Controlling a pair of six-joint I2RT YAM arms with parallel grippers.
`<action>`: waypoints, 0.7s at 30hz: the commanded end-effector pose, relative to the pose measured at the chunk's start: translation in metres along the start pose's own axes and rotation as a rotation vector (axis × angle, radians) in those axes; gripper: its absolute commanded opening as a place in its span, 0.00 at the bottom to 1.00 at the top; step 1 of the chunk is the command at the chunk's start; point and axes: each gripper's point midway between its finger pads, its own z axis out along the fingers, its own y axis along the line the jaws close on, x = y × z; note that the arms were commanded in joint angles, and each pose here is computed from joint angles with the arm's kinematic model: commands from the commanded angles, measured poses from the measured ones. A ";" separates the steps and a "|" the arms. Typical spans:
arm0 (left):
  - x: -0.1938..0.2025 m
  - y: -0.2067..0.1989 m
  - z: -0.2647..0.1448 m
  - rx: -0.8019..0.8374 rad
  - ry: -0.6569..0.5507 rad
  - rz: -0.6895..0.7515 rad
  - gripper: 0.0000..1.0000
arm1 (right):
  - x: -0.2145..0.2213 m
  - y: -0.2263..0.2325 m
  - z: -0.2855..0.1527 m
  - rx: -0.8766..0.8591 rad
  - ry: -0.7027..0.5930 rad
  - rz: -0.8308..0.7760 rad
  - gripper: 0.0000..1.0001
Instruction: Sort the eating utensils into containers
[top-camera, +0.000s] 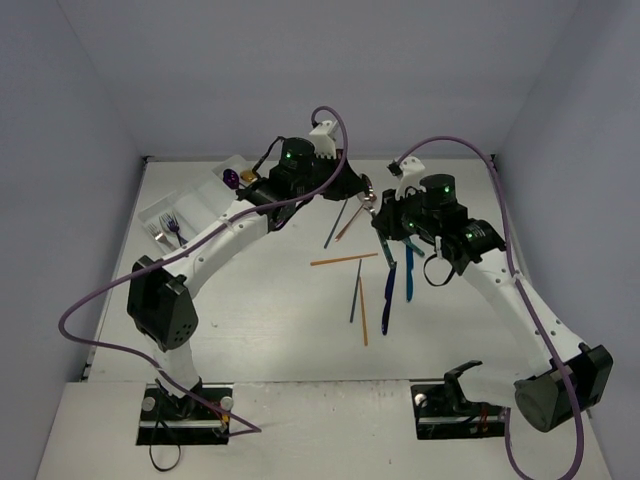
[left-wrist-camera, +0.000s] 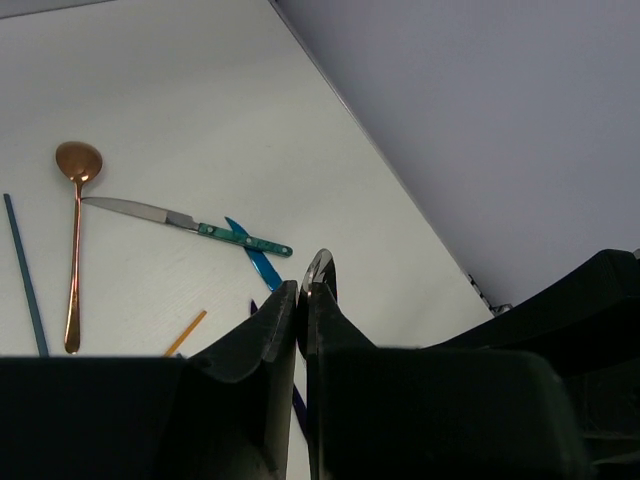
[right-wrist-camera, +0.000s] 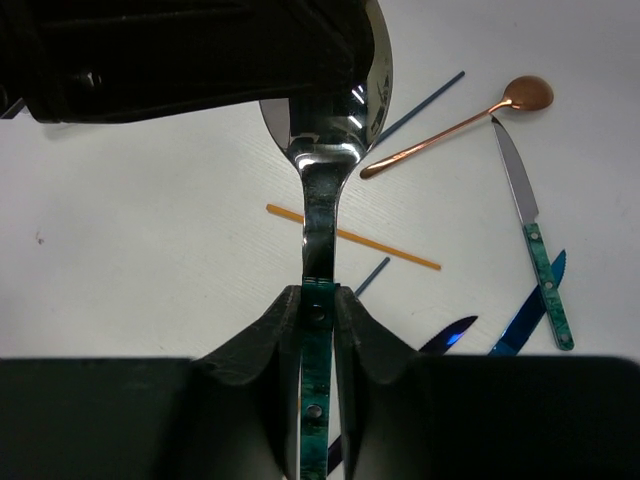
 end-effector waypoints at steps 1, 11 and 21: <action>-0.038 -0.013 -0.006 0.071 -0.132 -0.011 0.00 | -0.037 0.008 0.004 -0.034 -0.101 -0.040 0.27; -0.091 0.126 -0.037 -0.143 -0.239 -0.011 0.00 | -0.041 -0.010 -0.006 0.070 -0.129 -0.031 0.92; -0.117 0.333 -0.090 -0.413 -0.202 -0.042 0.00 | -0.016 -0.031 -0.018 0.144 -0.096 0.012 0.95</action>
